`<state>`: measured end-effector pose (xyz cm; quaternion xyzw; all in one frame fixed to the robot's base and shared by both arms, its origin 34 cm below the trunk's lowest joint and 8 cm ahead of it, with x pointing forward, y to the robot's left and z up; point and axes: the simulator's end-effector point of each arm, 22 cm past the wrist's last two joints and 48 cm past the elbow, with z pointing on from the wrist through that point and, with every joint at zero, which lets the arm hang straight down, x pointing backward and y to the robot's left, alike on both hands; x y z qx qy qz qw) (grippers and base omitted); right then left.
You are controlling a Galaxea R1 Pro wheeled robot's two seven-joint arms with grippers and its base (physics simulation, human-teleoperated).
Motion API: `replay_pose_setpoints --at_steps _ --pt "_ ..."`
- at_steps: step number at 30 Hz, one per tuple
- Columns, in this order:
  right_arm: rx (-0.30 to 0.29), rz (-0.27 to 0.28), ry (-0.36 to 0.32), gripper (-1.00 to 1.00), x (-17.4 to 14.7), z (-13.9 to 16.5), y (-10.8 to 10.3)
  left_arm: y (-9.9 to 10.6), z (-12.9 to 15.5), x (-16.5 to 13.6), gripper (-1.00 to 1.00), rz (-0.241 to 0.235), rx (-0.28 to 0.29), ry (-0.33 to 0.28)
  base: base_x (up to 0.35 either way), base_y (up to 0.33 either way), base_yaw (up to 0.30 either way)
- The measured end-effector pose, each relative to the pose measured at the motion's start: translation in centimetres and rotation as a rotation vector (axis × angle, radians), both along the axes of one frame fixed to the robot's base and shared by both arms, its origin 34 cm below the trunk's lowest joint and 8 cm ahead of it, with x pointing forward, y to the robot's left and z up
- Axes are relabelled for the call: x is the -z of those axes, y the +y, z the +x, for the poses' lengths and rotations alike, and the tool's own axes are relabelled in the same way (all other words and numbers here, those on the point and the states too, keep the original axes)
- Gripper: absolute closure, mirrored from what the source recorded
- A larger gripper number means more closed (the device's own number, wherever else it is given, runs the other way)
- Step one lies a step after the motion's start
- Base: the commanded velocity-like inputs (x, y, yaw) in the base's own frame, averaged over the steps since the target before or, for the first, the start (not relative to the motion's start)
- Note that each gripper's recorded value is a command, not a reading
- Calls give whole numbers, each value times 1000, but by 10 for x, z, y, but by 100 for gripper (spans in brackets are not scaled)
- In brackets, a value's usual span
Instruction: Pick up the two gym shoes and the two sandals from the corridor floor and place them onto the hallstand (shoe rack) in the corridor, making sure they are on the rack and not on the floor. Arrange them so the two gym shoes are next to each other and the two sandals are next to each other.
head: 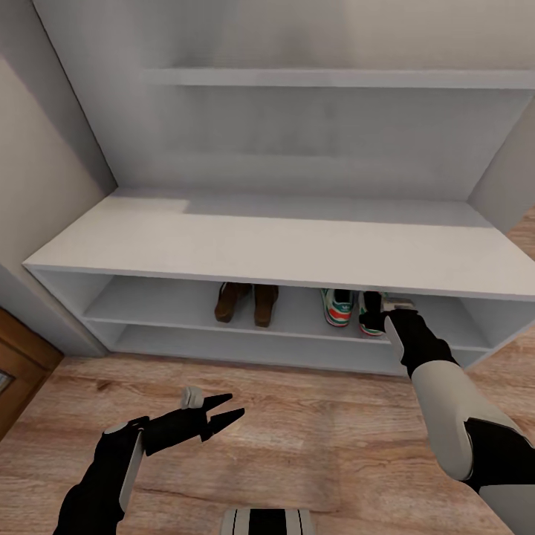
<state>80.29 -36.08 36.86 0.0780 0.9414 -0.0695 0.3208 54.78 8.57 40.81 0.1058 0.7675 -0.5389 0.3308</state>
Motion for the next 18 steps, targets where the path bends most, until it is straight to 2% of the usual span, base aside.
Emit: replay_pose_setpoints --at_steps 14,18 --pt "0 1 2 100 1 -1 0 0 0 0 -100 -1 0 0 0 0 0" --pt "-2 -4 -27 100 -3 4 0 0 0 0 -100 -1 0 0 11 0 0"
